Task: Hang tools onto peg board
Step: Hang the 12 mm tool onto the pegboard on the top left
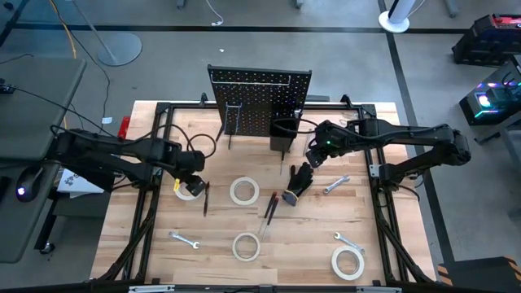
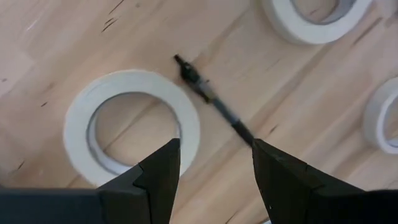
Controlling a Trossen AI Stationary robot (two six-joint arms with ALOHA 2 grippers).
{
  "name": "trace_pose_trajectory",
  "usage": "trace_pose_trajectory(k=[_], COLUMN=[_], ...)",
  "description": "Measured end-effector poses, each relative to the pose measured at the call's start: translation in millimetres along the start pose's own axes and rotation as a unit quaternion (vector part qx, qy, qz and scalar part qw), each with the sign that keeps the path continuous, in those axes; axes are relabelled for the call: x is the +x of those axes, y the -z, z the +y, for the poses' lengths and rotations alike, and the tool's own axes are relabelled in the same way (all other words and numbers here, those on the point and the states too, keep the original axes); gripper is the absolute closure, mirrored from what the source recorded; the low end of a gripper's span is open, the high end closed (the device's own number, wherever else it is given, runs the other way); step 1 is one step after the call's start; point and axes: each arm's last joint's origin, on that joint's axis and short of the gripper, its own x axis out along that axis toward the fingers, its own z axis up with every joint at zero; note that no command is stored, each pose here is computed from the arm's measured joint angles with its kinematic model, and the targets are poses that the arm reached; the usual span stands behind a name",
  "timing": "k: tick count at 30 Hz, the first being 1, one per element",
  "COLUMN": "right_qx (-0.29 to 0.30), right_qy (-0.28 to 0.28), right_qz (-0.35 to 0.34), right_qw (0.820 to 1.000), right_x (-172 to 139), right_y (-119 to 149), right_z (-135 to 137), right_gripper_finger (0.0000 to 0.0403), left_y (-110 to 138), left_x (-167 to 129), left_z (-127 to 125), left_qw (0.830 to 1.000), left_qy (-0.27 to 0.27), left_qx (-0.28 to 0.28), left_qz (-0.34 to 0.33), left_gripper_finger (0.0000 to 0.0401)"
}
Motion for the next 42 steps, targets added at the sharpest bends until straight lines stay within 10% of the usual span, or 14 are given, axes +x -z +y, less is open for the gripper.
trace_pose_trajectory(k=[19,29,42], right_qx=[0.069,0.13,0.195], right_qy=[0.074,0.179,0.238], right_qz=[0.119,0.194,0.139], right_qw=[0.988,0.956,0.941], right_x=[9.0,67.5,90.0], right_y=[25.7,103.0,120.9], right_z=[-17.3,-40.9,-59.4], right_gripper_finger=[0.0208,0.0387,0.0402], left_y=[-3.1,-6.1,-12.0], left_x=[-0.1,-0.3,-1.4], left_z=[-3.3,-4.9,-10.7], left_qw=[1.0,0.999,0.996], left_qy=[0.016,0.016,0.041], left_qx=[0.015,0.014,0.003], left_qz=[-0.018,-0.042,-0.079], left_gripper_finger=[0.0213,0.0213,0.0213])
